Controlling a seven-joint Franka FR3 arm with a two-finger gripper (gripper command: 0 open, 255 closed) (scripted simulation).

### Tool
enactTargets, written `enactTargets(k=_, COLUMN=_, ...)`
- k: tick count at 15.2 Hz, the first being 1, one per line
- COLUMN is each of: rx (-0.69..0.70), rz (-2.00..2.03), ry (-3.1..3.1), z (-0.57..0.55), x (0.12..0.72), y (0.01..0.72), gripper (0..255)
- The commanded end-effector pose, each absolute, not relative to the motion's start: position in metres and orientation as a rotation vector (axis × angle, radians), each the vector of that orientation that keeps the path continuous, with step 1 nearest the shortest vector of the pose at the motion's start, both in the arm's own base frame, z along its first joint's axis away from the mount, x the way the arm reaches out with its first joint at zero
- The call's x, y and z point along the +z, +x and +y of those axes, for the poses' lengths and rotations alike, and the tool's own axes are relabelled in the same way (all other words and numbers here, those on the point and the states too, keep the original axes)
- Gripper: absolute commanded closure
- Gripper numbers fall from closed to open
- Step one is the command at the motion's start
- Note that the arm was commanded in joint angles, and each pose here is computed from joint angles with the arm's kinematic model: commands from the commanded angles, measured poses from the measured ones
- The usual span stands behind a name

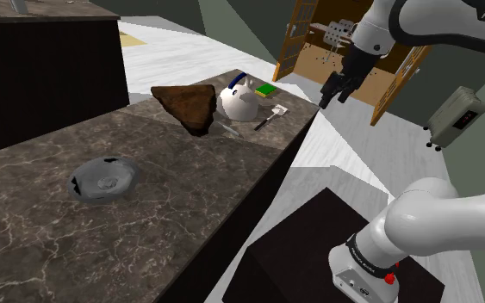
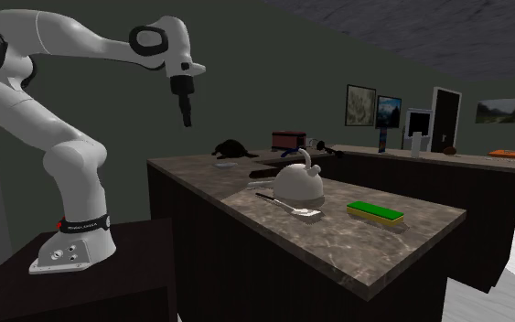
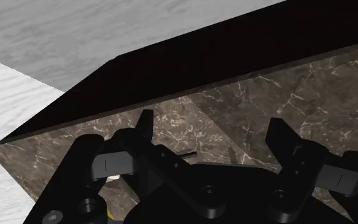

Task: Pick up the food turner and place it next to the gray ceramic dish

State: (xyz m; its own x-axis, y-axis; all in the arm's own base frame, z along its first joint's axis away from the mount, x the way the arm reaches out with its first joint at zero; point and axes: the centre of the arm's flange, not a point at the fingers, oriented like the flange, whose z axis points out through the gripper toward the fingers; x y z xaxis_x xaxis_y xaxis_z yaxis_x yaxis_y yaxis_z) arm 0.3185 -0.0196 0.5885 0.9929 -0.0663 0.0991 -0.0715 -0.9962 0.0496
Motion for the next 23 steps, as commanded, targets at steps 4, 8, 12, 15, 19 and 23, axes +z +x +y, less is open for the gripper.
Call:
enactTargets(k=4, rx=0.129, rz=-0.29, ry=3.081, z=-0.019, x=0.57, y=0.356, gripper=0)
enactTargets(k=8, rx=0.1, rz=-0.535, ry=3.061, z=-0.024, x=0.545, y=0.406, gripper=0)
enactTargets(k=12, rx=0.069, rz=-0.778, ry=3.022, z=-0.036, x=0.52, y=0.453, gripper=0)
enactTargets(k=15, rx=0.046, rz=-0.958, ry=2.98, z=-0.05, x=0.5, y=0.487, gripper=0)
enactTargets(k=19, rx=0.015, rz=-1.195, ry=2.907, z=-0.073, x=0.472, y=0.529, gripper=0)
enactTargets(k=23, rx=-0.017, rz=-1.426, ry=2.814, z=-0.103, x=0.444, y=0.567, gripper=0)
